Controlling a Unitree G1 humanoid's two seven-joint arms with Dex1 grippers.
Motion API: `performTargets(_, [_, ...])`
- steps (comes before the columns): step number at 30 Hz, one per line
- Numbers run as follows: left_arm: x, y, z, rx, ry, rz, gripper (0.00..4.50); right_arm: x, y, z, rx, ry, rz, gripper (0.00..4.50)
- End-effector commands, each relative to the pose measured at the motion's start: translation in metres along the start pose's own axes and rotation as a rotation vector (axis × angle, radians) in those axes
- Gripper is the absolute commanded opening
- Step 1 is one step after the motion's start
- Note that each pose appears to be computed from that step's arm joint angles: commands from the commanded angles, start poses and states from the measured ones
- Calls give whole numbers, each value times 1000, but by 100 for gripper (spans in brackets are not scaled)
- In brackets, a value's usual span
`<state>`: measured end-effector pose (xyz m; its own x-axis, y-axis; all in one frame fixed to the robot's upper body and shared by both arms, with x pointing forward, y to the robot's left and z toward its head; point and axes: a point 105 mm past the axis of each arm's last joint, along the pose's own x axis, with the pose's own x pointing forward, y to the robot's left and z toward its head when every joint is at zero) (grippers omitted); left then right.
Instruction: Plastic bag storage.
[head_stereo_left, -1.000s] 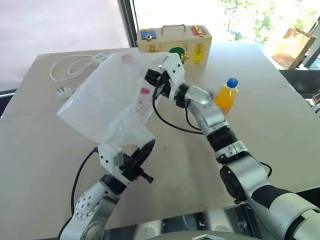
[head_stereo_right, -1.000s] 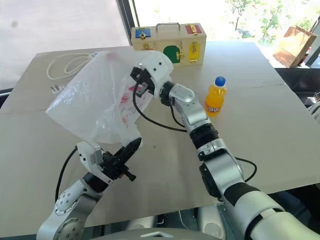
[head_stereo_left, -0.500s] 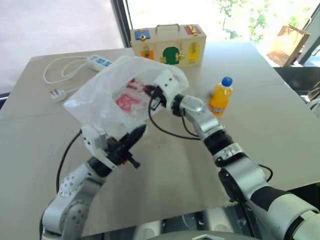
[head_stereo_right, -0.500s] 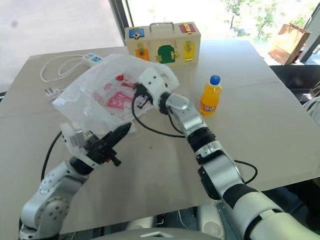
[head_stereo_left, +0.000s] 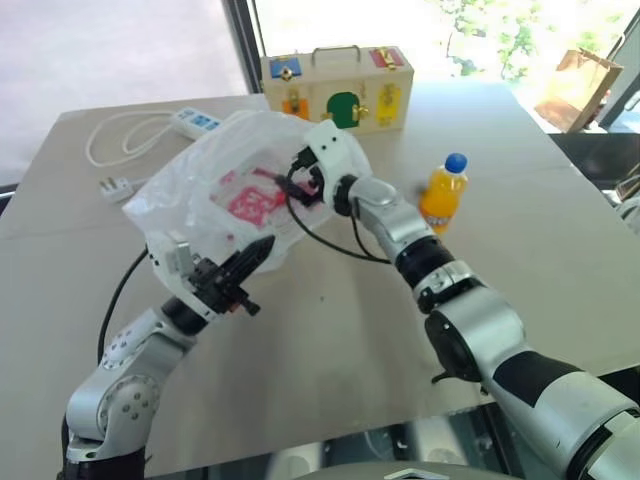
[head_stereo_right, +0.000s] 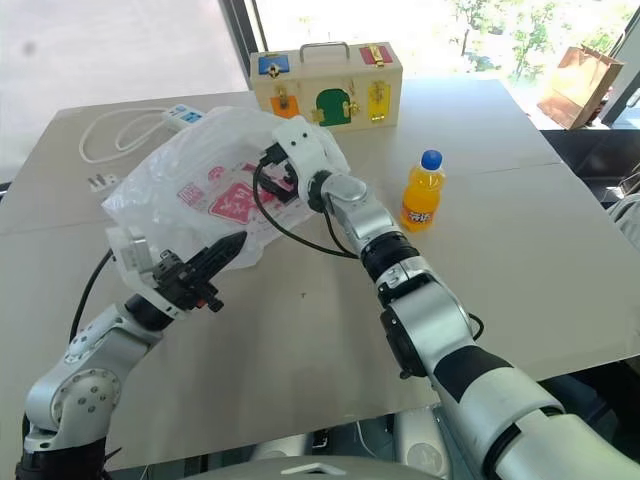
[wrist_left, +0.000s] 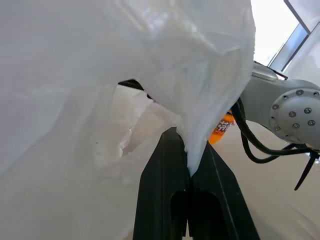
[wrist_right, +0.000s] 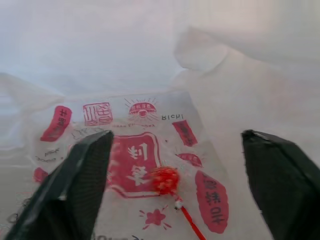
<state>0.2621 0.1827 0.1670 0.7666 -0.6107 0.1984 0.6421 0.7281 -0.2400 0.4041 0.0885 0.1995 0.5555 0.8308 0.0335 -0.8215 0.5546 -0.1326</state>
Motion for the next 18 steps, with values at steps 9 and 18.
performTargets(9, [8, 1, 5, 0, -3, -17, 0, -154, 23, 86, -27, -144, 365, 446])
performTargets(18, [13, -3, 1, 16, 7, -47, 0, -220, -88, 91, -121, 65, -83, 446])
